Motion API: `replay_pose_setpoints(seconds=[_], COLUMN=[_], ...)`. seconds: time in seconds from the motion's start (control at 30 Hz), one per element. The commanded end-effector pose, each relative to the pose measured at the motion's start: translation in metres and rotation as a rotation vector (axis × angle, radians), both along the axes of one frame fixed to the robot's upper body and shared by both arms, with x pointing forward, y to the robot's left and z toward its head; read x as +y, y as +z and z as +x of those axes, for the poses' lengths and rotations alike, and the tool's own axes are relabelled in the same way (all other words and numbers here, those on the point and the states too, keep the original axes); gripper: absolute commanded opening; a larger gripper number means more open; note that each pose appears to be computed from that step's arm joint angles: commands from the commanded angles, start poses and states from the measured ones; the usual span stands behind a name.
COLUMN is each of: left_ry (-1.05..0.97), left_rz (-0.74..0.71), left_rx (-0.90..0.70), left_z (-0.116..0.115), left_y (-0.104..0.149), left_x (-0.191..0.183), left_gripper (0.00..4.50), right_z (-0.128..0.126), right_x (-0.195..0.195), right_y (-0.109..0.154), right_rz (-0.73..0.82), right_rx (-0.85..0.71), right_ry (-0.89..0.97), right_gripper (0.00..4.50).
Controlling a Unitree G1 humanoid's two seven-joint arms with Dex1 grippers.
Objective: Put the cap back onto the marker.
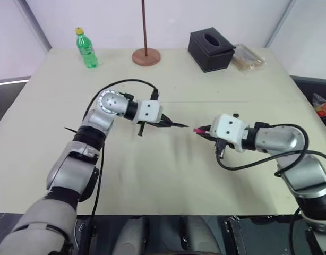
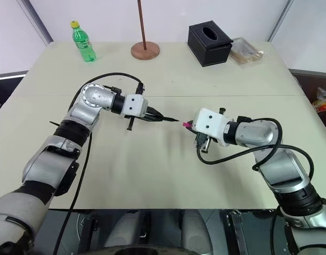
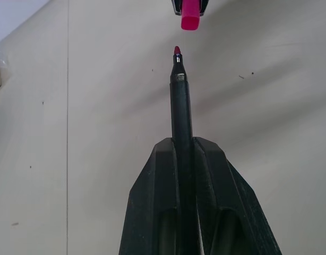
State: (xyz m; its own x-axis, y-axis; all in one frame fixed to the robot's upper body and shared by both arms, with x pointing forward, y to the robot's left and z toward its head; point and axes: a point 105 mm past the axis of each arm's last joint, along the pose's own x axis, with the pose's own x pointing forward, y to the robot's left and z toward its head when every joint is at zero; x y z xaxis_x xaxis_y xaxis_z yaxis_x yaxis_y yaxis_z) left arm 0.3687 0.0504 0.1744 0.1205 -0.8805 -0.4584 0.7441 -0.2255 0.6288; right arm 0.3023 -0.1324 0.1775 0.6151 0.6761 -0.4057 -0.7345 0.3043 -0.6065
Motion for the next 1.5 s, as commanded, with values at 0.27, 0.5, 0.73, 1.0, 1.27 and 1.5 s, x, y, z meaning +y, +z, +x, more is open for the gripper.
replay_pose_setpoints(seconds=[0.27, 0.5, 0.73, 1.0, 1.27, 1.5], left_ry=[-0.03, -0.04, -0.046, -0.051, -0.047, -0.037], left_rz=[-0.031, -0.032, -0.027, -0.024, -0.014, -0.004], left_rx=[-0.057, -0.057, -0.05, -0.047, -0.043, -0.047], left_z=[-0.002, -0.004, -0.006, -0.007, -0.007, -0.005], left_y=[0.017, 0.018, 0.017, 0.016, 0.015, 0.014], left_x=[-0.011, -0.013, -0.013, -0.015, -0.013, -0.009], left_gripper=[0.0, 0.0, 0.0, 0.0, 0.0, 0.0], right_z=[-0.002, -0.001, 0.001, 0.003, 0.005, 0.006], right_x=[0.008, 0.007, 0.004, 0.004, -0.001, -0.007], right_y=[0.012, 0.012, 0.013, 0.015, 0.017, 0.019], right_rz=[0.017, 0.02, 0.018, 0.018, 0.005, -0.006], right_rx=[-0.034, -0.033, -0.036, -0.044, -0.053, -0.056], right_ry=[0.031, 0.025, 0.014, 0.013, 0.002, -0.011], right_gripper=[0.06, 0.06, 0.06, 0.06, 0.06, 0.06])
